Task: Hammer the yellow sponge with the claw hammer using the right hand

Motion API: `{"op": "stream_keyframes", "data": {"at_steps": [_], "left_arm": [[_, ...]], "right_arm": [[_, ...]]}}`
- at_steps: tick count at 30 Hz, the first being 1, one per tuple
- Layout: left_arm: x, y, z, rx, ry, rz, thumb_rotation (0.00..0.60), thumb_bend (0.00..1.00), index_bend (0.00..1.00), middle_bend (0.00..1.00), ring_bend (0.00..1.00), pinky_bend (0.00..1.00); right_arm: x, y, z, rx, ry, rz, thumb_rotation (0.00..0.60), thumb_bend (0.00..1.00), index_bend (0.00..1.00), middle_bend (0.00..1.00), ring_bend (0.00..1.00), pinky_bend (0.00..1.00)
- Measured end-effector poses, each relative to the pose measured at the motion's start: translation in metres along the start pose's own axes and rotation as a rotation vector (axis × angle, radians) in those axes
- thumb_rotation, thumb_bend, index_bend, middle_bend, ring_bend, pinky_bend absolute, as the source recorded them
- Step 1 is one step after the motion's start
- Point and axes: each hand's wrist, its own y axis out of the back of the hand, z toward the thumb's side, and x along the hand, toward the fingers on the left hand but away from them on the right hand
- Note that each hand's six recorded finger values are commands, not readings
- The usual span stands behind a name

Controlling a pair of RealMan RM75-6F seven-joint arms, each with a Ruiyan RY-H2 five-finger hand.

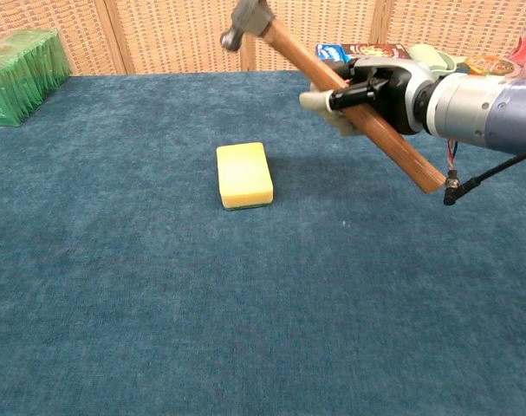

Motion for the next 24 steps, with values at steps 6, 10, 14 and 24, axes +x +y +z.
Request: {"op": "stream_keyframes", "data": {"at_steps": [6, 10, 14, 24], "left_arm": [[-0.001, 0.002, -0.004, 0.004, 0.014, 0.004, 0.600, 0.22, 0.32, 0.29, 0.11, 0.10], [-0.002, 0.003, -0.006, 0.004, 0.019, 0.008, 0.600, 0.22, 0.32, 0.29, 0.11, 0.10], [-0.002, 0.003, -0.005, 0.003, 0.014, 0.008, 0.600, 0.22, 0.32, 0.29, 0.11, 0.10], [-0.002, 0.005, -0.001, -0.009, -0.005, 0.019, 0.600, 0.22, 0.32, 0.29, 0.11, 0.10]], "right_arm": [[-0.010, -0.003, -0.012, 0.235, -0.053, 0.065, 0.600, 0.54, 0.91, 1.00, 1.00, 1.00], [-0.016, -0.003, -0.018, 0.383, -0.088, 0.097, 0.600, 0.54, 0.91, 1.00, 1.00, 1.00], [-0.020, -0.001, -0.023, 0.559, -0.116, 0.117, 0.600, 0.54, 0.92, 1.00, 1.00, 1.00], [-0.015, 0.008, -0.025, 0.745, -0.228, 0.060, 0.600, 0.54, 0.92, 1.00, 1.00, 1.00]]}}
